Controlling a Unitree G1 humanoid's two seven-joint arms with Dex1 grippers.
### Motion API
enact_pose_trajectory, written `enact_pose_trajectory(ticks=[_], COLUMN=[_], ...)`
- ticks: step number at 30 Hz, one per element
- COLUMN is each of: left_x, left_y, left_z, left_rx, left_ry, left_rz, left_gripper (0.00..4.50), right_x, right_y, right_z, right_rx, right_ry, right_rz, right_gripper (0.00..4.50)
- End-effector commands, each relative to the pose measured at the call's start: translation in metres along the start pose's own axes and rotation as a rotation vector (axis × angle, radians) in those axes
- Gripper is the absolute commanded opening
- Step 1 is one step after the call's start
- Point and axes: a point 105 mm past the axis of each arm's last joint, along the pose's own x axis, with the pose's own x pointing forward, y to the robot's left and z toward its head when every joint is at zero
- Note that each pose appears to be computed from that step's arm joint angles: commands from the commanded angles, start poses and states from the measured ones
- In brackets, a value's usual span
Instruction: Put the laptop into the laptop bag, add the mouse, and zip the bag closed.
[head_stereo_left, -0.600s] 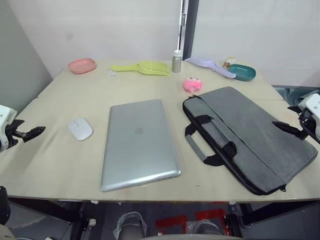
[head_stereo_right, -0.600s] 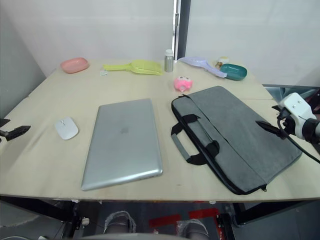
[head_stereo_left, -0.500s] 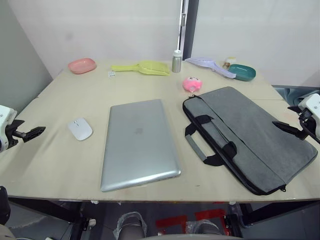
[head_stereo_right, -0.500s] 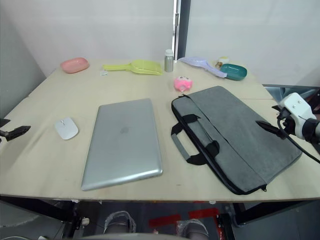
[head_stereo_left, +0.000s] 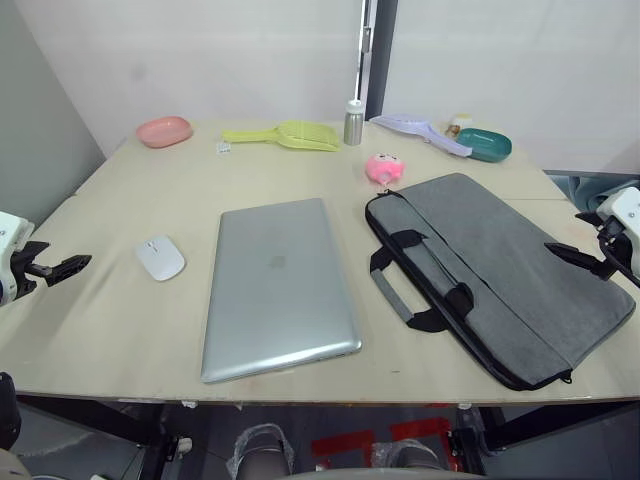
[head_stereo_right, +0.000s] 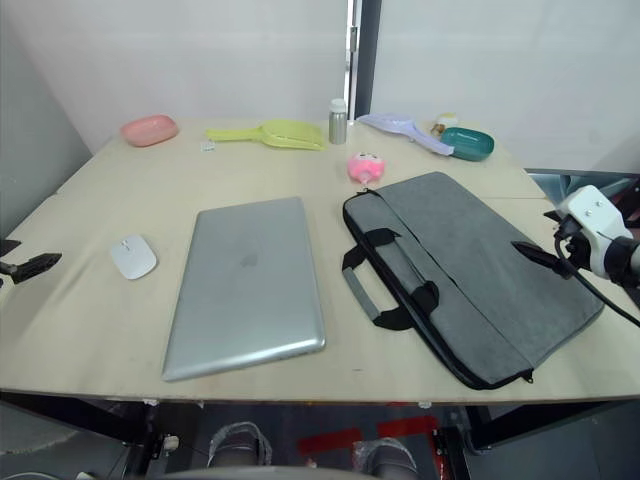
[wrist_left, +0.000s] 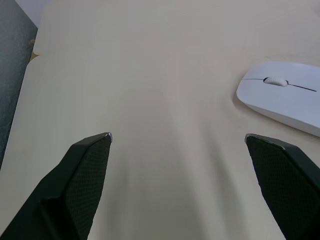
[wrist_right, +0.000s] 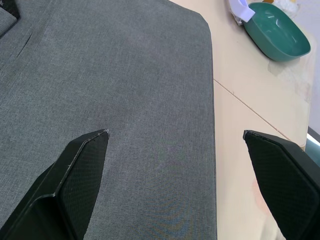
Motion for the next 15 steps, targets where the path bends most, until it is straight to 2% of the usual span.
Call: enact_pose_trajectory(ticks=[1, 15], left_x=[-0.0050, -0.0056], left_y=[0.0068, 0.0070], left_z=[0.0105, 0.0114], left_rx=[0.030, 0.029], left_ry=[-0.023, -0.033], left_rz=[0.023, 0.025], left_gripper=[4.50, 4.50], right_x=[-0.0062, -0.0062], right_y=[-0.0062, -0.0081], right_z=[0.0145, 0.0160], right_rx=[-0.031, -0.036], right_ry=[-0.046, -0.046], right_rz=[-0.026, -0.027], right_gripper=[4.49, 4.49])
